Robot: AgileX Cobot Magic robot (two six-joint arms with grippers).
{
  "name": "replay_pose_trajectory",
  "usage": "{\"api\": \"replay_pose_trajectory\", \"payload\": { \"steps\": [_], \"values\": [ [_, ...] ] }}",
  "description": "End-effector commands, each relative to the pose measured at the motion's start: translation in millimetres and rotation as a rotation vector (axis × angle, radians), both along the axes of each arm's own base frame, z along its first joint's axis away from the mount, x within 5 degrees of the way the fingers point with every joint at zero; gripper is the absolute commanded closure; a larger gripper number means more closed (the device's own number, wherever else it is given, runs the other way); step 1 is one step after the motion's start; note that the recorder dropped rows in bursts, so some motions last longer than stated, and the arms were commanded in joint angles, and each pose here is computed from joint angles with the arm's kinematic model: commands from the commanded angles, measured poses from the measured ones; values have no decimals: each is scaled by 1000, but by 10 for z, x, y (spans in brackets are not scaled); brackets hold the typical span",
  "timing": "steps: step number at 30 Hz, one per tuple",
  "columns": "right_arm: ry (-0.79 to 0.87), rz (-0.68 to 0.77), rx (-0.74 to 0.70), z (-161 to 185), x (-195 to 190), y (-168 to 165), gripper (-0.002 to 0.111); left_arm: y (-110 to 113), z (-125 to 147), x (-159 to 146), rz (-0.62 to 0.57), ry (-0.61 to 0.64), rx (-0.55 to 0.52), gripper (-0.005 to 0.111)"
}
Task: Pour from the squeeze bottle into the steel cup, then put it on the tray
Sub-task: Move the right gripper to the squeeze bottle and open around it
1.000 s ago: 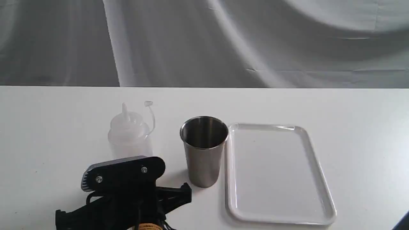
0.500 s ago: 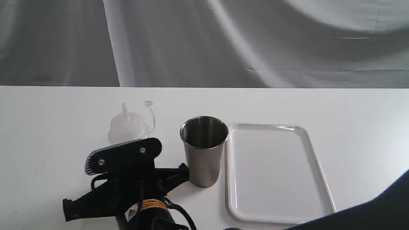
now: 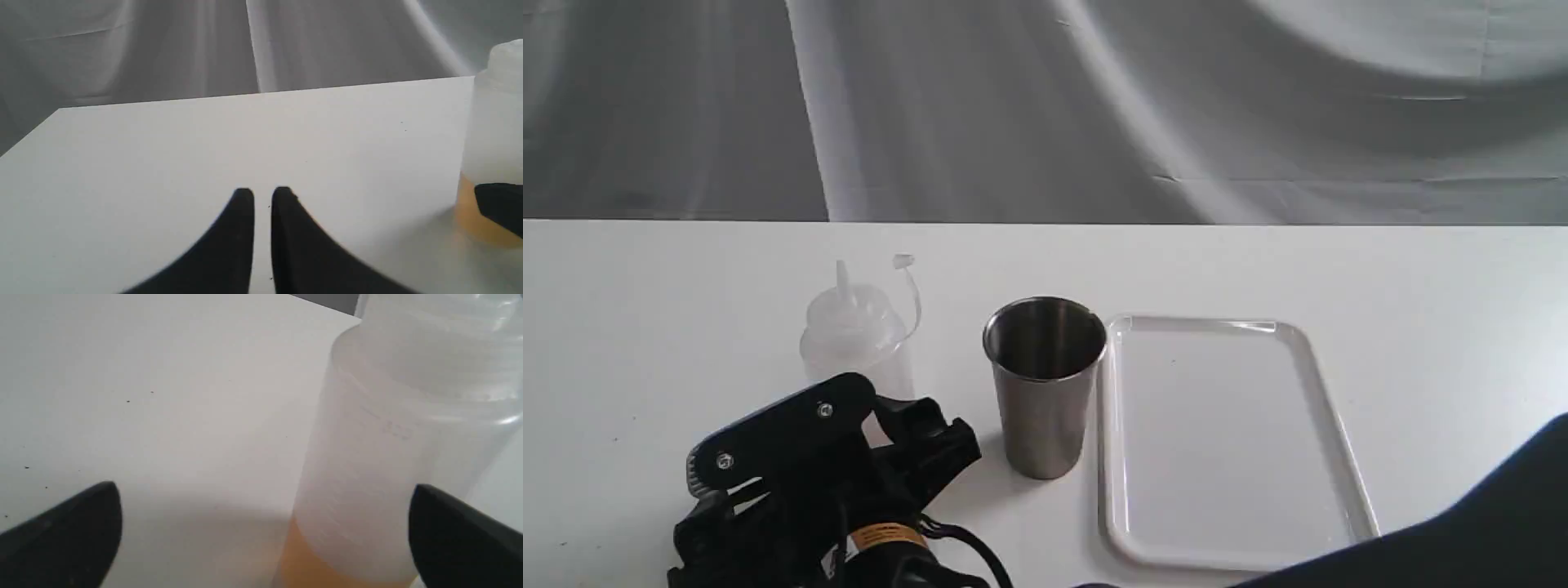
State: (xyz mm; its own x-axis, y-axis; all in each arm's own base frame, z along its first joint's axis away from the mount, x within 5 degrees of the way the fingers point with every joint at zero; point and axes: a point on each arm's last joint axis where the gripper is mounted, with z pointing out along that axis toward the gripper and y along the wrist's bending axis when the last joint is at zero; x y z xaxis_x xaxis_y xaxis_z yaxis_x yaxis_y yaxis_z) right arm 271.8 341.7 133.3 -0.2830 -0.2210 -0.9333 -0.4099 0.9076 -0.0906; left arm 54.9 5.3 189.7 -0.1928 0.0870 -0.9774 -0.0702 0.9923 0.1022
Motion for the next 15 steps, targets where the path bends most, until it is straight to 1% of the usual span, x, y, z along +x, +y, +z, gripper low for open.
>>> {"api": "replay_pose_trajectory", "payload": {
  "steps": [1, 6, 15],
  "values": [
    [5, -10, 5, 10, 21, -10, 3, -1, -6, -1, -2, -8, 1, 98],
    [20, -7, 6, -1, 15, -7, 3, -1, -6, -1, -2, -8, 1, 98],
    [71, -81, 75, -20, 90, -88, 3, -1, -6, -1, -2, -8, 1, 98]
  ]
}}
